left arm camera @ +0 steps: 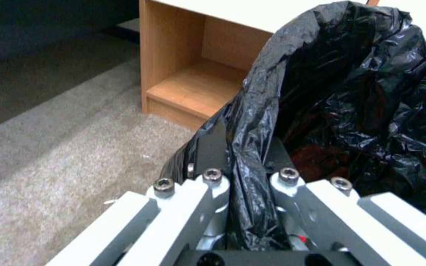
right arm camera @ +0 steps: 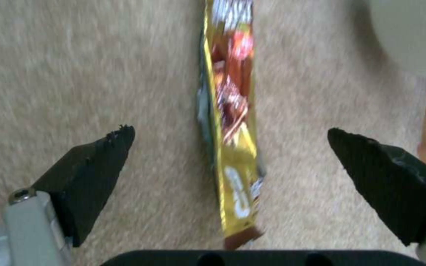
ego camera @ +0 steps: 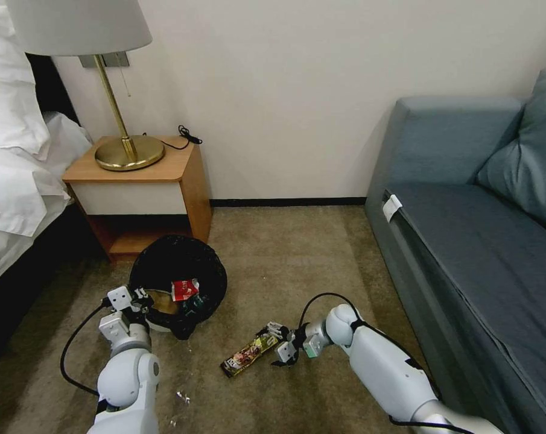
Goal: Pick up the trash bin, then pick up the garbage on the floor and place it into the trash bin.
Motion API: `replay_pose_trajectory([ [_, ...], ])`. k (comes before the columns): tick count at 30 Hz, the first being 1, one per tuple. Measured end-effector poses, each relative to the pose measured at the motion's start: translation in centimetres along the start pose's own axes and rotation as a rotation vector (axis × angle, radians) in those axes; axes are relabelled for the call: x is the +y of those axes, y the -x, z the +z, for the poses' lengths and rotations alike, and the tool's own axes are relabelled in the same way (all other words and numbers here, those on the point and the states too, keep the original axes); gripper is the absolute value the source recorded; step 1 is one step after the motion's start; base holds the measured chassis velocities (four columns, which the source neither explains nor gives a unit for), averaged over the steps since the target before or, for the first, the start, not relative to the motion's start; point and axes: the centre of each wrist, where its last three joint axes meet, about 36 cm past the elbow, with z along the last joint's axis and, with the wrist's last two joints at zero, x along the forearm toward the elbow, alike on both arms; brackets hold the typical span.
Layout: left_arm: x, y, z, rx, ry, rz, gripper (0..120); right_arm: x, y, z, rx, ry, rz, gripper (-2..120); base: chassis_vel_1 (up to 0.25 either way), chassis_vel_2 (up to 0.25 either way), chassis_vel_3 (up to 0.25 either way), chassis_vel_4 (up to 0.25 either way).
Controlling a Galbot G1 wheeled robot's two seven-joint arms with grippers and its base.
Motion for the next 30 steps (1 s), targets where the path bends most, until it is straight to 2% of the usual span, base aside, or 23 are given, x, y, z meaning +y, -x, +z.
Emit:
replay_pose_trajectory([
  [7,0.5,0.0,0.2,0.000,-0.005,-0.021,4,1.8,1.0,0.7,0.067,0.008,0.064,100,0.000,0.000,0.000,0.000],
  [15,0.6,-0.1,0.4,0.003,-0.004,-0.025,4,1.0,1.4,0.9,0.103,-0.020,0.080,100,0.000,0.000,0.000,0.000],
  [21,0.5,-0.2,0.5,0.003,-0.004,-0.026,4,1.6,1.9,1.0,0.112,0.010,0.126,100,0.000,0.000,0.000,0.000],
  [23,0.6,-0.2,0.6,0.003,-0.005,-0.027,4,2.0,2.6,0.9,0.115,0.049,0.168,100,0.000,0.000,0.000,0.000],
  [30,0.7,-0.4,0.3,-0.005,-0.006,-0.028,4,3.4,3.8,0.7,0.136,0.071,0.206,98,0.000,0.000,0.000,0.000],
])
